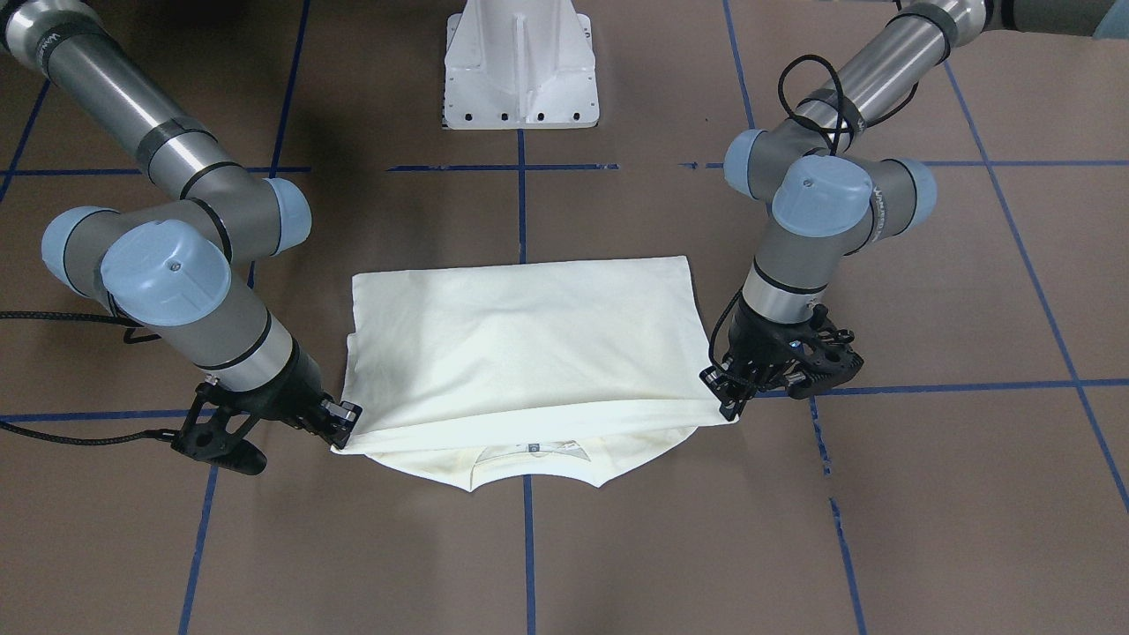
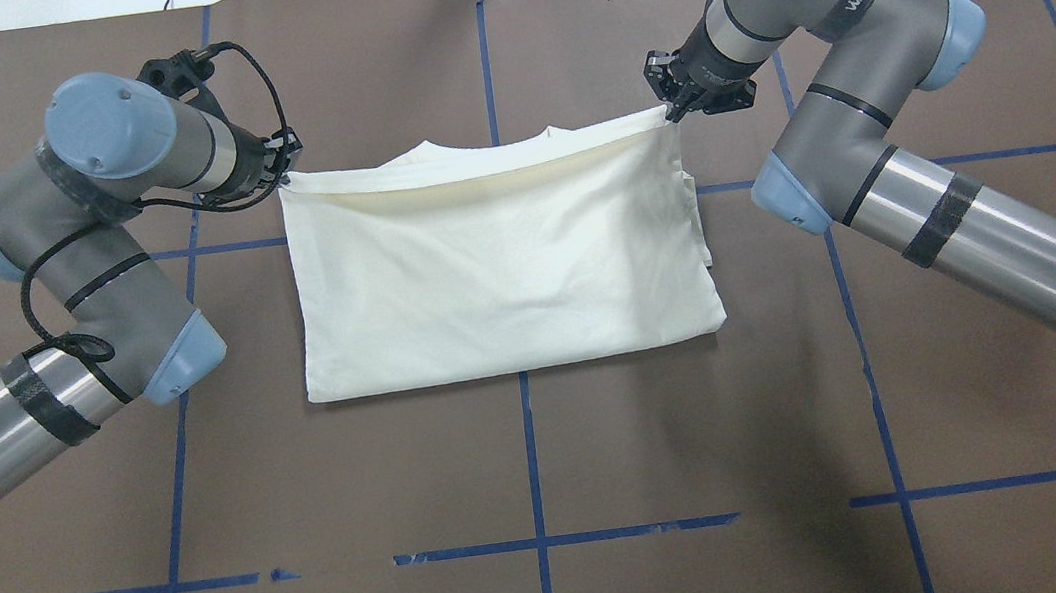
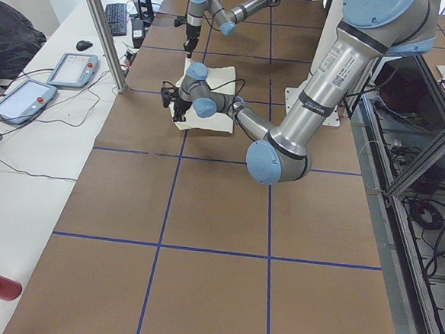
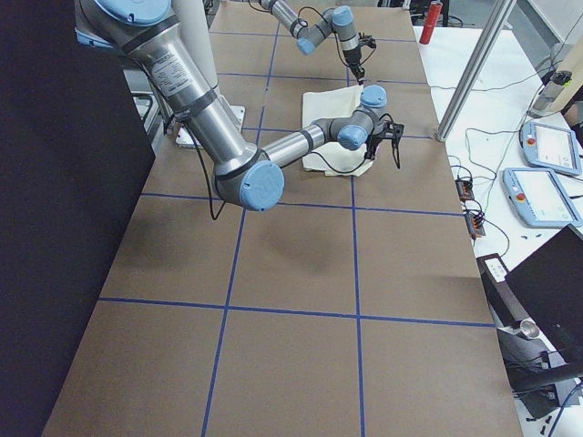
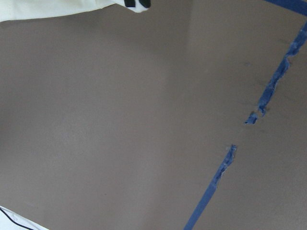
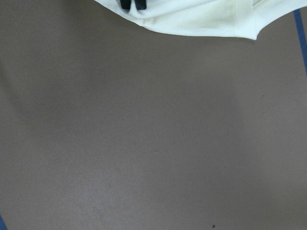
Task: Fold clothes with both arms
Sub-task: 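Lay the hem over the collar and open both grippers, then move the right gripper to the folded shirt's side edge and grasp it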
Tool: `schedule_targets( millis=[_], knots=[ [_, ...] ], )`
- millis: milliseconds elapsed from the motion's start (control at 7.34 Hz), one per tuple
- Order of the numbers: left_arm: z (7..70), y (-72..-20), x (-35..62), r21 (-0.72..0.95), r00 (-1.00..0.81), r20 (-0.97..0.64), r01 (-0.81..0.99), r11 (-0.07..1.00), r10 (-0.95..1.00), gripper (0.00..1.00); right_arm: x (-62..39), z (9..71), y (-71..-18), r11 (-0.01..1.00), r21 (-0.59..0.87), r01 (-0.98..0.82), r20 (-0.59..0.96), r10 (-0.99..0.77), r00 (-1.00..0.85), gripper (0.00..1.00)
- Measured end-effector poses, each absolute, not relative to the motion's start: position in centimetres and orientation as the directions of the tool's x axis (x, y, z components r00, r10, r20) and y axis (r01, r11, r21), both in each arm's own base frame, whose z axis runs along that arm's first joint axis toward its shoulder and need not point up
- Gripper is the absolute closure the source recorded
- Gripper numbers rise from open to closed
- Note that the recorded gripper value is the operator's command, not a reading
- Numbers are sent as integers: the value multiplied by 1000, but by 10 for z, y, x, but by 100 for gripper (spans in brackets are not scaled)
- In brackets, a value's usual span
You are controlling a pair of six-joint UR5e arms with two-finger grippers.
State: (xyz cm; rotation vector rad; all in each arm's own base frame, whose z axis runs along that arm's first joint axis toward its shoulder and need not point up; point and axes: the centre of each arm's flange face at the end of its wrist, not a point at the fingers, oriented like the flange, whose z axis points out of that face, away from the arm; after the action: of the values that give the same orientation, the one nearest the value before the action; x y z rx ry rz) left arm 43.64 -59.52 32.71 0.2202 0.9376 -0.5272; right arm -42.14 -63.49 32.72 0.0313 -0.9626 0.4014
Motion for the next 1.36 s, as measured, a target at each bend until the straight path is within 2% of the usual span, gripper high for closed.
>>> schedule_targets(
  millis=[136, 272, 409, 817, 953, 1362],
  knots=[
    [324, -598, 439, -45, 477, -813, 521, 852, -335, 85, -425, 326, -633, 928, -149, -341, 804, 315, 505, 60],
    [324, -599, 440, -45, 478, -812, 521, 852, -336, 26, -429, 324, -630, 931, -146, -334, 808, 307, 503, 1],
    [324, -599, 440, -45, 480, -810, 522, 852, -337, 1, -433, 323, -626, 935, -138, -326, 816, 294, 498, 0],
    [320, -602, 429, -37, 493, -796, 539, 841, -351, 1, -434, 311, -608, 946, -117, -303, 851, 253, 460, 0],
    [311, -599, 414, -22, 501, -794, 541, 841, -344, 1, -429, 309, -583, 952, -106, -288, 865, 231, 446, 0],
    [276, -574, 381, 12, 521, -795, 525, 851, -310, 1, -431, 353, -473, 970, -90, -228, 858, 191, 477, 1]
  ],
)
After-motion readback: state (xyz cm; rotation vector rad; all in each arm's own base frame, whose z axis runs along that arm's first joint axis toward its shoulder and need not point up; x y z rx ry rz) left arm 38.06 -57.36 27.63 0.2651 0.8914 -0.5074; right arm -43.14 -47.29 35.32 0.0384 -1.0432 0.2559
